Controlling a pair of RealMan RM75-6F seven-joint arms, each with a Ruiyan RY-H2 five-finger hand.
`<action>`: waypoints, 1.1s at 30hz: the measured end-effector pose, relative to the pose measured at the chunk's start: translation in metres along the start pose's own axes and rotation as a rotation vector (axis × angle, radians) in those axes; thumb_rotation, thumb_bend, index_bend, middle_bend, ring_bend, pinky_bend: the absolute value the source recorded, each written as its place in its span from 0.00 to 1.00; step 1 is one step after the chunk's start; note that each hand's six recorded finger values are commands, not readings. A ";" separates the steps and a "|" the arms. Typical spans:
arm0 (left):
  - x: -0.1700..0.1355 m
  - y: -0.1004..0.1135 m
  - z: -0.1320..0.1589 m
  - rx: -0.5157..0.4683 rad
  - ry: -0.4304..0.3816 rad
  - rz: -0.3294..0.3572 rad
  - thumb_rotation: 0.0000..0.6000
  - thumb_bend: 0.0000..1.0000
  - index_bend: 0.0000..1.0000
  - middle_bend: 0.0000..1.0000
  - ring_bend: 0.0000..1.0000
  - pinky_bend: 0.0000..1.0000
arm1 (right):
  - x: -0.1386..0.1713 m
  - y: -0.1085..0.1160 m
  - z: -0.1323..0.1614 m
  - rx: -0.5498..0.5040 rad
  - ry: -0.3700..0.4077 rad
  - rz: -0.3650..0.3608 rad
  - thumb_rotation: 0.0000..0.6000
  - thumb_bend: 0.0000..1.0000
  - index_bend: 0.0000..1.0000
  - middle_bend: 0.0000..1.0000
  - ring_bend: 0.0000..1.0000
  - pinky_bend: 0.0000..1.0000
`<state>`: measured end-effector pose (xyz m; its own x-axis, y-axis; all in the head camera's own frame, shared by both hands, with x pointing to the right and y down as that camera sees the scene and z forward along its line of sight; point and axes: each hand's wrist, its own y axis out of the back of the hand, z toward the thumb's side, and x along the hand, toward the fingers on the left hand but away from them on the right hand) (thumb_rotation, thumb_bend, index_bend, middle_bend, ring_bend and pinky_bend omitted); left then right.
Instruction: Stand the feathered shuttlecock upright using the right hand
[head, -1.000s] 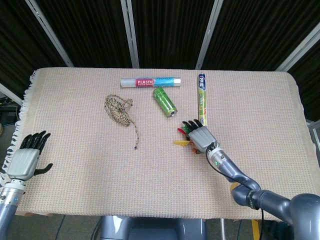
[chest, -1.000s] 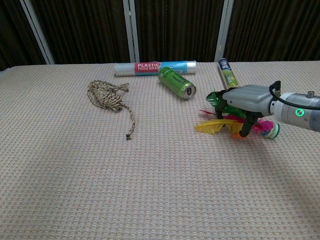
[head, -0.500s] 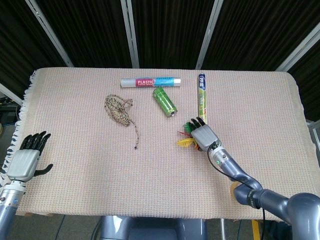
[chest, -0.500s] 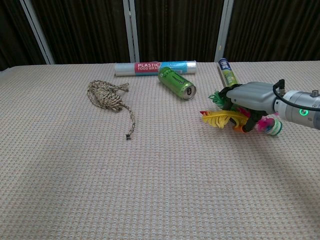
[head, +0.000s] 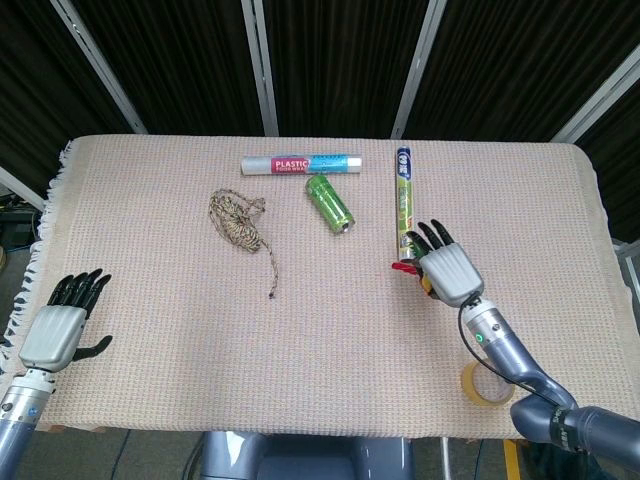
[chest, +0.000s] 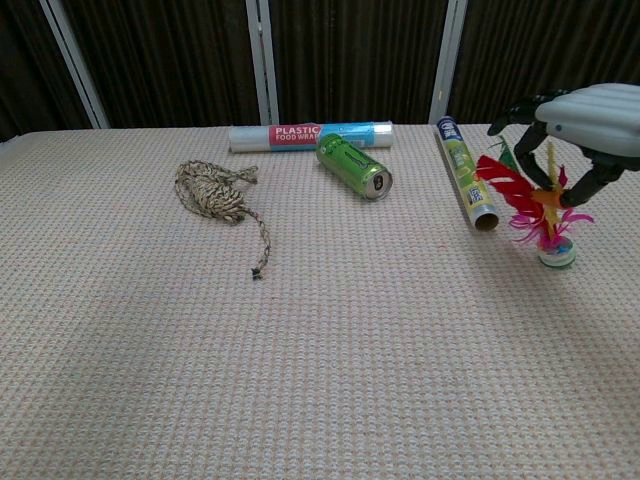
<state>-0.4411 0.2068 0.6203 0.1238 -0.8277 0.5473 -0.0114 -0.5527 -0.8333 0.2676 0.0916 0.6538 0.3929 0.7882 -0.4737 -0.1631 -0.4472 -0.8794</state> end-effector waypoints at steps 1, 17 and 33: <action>-0.001 0.000 0.001 0.000 -0.004 0.000 1.00 0.24 0.00 0.00 0.00 0.00 | 0.003 0.002 -0.005 -0.001 -0.013 -0.002 1.00 0.35 0.69 0.12 0.00 0.00; -0.012 0.002 0.015 0.003 -0.043 0.015 1.00 0.25 0.00 0.00 0.00 0.00 | 0.042 0.012 -0.061 -0.032 -0.152 0.035 1.00 0.25 0.00 0.00 0.00 0.00; -0.022 0.016 0.017 -0.019 -0.083 0.048 1.00 0.25 0.00 0.00 0.00 0.00 | 0.145 0.072 -0.054 0.009 -0.275 -0.034 1.00 0.09 0.00 0.00 0.00 0.00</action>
<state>-0.4272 0.2177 0.5942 0.2043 -0.8429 0.4978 -0.0379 -0.5150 -0.8564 0.3612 0.1507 0.5240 0.1380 0.8883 -0.4381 -0.1627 -0.4160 -0.8947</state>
